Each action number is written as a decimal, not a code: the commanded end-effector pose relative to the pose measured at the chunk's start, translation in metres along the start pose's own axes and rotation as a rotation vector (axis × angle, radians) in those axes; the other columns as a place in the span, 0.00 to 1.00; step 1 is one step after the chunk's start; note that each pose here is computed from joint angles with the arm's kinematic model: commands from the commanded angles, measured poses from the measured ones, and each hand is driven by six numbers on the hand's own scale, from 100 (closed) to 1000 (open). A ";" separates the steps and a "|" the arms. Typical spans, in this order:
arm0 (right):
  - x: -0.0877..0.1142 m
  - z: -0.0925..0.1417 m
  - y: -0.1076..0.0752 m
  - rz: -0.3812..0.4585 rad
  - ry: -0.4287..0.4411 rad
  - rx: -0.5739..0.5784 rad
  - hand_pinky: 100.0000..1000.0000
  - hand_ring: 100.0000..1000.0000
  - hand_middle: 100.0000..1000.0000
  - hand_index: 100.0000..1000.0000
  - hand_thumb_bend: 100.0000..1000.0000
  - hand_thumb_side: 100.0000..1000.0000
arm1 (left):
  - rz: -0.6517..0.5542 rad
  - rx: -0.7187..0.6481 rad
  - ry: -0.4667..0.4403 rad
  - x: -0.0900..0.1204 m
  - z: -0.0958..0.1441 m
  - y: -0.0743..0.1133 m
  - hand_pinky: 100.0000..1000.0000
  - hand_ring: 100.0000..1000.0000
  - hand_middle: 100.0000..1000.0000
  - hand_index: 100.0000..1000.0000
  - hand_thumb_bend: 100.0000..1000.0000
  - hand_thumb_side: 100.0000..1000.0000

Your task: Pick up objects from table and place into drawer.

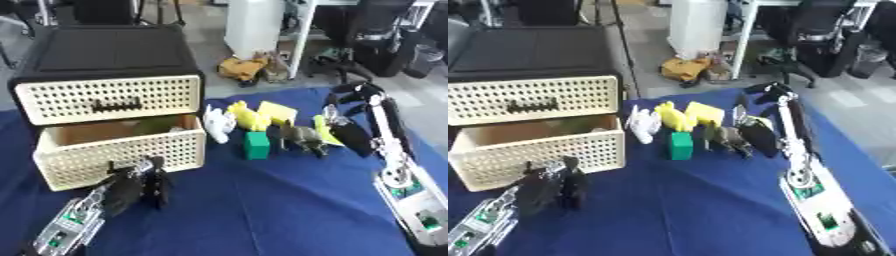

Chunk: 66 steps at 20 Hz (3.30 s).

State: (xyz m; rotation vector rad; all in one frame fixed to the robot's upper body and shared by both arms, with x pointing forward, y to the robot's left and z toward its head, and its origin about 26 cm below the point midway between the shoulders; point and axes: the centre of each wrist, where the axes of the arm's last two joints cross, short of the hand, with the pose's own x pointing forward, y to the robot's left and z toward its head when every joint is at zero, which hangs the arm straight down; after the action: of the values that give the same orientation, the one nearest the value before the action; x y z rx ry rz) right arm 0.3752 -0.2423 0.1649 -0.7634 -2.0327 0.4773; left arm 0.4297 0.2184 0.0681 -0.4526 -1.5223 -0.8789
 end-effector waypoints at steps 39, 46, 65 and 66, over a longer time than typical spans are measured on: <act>-0.002 -0.003 -0.002 0.003 -0.021 0.001 0.51 0.63 0.65 0.68 0.00 0.49 | -0.026 0.164 -0.102 0.064 0.039 0.012 0.41 0.35 0.25 0.53 0.12 1.00; -0.010 0.005 -0.002 0.003 0.001 0.009 0.50 0.63 0.64 0.68 0.00 0.50 | 0.022 0.230 -0.171 0.086 0.079 -0.021 0.40 0.34 0.24 0.52 0.14 1.00; -0.007 0.025 -0.005 -0.060 -0.007 0.017 0.49 0.62 0.62 0.67 0.00 0.54 | 0.021 0.688 -0.282 0.088 0.144 -0.037 0.37 0.31 0.22 0.49 0.19 1.00; -0.006 0.026 -0.005 -0.072 -0.007 0.015 0.49 0.62 0.62 0.67 0.00 0.55 | 0.030 0.733 -0.281 0.081 0.146 -0.035 0.37 0.31 0.22 0.49 0.19 1.00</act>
State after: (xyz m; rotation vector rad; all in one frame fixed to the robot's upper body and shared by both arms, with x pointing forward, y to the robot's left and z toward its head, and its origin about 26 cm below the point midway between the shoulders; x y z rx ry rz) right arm 0.3554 -0.2493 0.1376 -0.6731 -2.0083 0.4617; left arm 0.2928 0.2835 0.1394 -0.0897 -1.9263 -0.2153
